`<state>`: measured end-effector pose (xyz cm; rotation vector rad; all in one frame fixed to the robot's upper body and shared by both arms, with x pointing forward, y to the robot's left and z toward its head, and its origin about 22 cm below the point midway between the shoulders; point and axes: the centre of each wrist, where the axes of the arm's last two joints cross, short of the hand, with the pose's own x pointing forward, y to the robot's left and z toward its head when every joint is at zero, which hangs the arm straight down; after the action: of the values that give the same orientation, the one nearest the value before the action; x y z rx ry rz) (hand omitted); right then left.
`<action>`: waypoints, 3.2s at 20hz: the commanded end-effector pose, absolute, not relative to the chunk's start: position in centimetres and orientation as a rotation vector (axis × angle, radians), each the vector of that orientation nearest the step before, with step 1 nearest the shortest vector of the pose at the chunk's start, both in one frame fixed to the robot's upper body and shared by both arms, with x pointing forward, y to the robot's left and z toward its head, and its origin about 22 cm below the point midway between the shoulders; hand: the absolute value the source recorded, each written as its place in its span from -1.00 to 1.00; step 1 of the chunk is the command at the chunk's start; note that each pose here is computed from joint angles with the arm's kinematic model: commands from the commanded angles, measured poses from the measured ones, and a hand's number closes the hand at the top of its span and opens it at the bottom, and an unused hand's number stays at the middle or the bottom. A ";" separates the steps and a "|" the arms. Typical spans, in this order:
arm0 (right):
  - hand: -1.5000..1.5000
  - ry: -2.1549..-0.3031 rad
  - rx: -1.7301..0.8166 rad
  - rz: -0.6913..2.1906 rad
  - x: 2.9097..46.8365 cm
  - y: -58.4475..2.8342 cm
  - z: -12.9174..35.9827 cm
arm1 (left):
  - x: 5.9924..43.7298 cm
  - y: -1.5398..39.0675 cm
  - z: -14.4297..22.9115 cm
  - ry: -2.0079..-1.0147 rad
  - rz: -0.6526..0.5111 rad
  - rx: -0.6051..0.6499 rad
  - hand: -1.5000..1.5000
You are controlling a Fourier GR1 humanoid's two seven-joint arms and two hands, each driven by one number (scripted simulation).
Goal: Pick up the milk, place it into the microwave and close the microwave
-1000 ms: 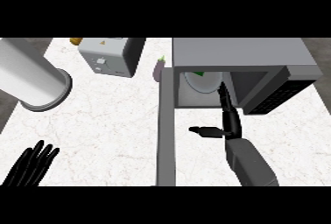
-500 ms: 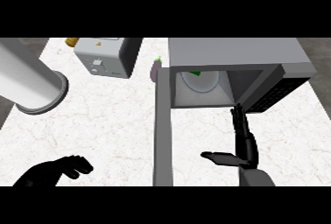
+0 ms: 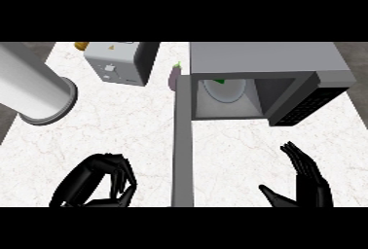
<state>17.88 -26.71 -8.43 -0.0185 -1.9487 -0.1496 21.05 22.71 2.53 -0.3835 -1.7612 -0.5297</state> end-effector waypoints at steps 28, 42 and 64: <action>-1.00 -2.120 0.174 0.059 17.4 -31.6 5.7 | 27.5 1.1 -0.9 -1.597 -0.869 -0.394 -1.00; -1.00 -2.188 0.351 0.212 18.8 -30.6 10.1 | 31.8 -0.7 4.7 -1.782 -0.647 -0.460 1.00; -1.00 -2.175 0.468 0.313 19.8 -30.8 13.9 | 35.8 -1.6 8.5 -1.829 -0.520 -0.298 1.00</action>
<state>19.71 -30.55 13.50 0.4658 -2.1795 0.3090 35.39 0.71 6.26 -0.2692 -1.7920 -0.4987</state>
